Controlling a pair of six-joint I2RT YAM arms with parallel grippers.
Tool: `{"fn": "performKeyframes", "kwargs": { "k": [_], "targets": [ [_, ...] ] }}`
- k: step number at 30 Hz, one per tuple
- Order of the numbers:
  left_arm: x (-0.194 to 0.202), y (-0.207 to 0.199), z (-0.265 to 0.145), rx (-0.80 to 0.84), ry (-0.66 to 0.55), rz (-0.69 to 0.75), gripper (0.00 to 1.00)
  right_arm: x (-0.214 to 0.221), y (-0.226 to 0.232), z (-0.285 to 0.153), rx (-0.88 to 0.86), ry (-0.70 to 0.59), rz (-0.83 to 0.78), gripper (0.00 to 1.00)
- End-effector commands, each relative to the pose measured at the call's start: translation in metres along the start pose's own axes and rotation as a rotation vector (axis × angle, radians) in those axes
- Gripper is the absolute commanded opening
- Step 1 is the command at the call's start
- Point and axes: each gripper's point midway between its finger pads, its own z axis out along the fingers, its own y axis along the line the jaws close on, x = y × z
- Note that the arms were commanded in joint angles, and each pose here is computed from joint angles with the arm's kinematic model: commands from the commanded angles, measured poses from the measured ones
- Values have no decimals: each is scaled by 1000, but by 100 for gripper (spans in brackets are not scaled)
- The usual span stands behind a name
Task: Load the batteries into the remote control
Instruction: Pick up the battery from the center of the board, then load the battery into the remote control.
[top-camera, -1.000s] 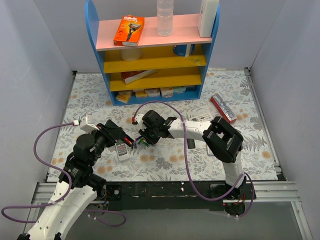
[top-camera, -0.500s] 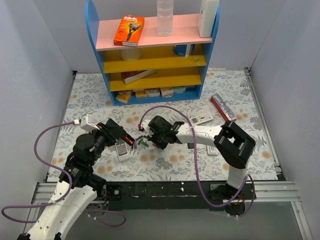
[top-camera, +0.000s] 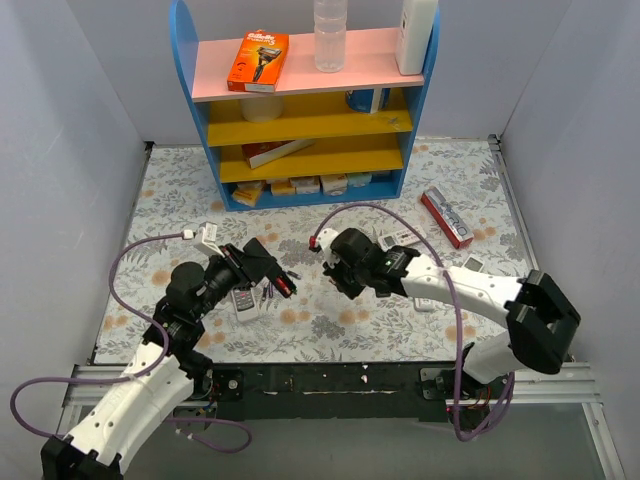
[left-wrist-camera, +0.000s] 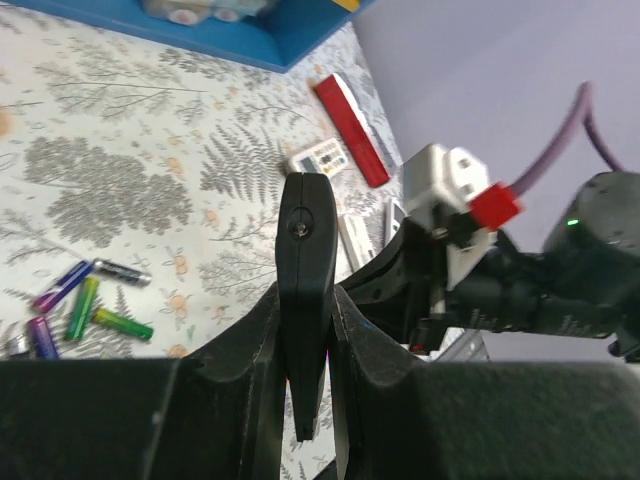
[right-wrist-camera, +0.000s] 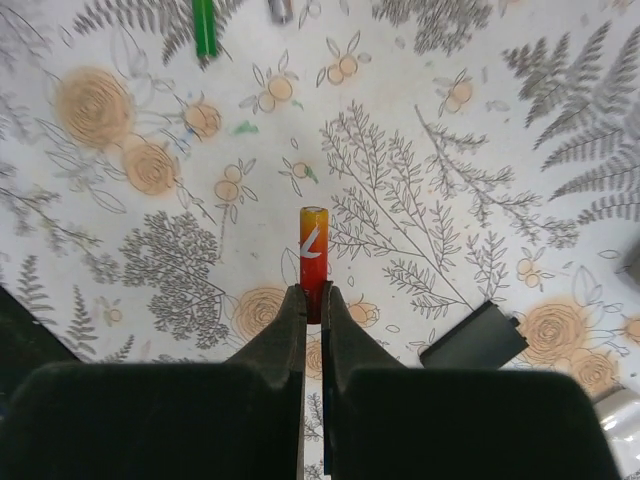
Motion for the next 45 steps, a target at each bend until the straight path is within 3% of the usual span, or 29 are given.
{"fn": "performKeyframes", "kwargs": {
  "k": [1,9,18,45],
  "targets": [
    [-4,-35,7,194,2,-3,0,-59,0,-49,5,-187,63,1],
    [2,-36,27,249,14,-102,0,-106,10,-105,-52,-268,96,1],
    [4,-36,37,298,1,-180,0,-109,36,-128,-169,-167,132,1],
    [4,-40,39,334,-13,-299,0,-105,50,-98,-147,19,185,1]
  ]
}}
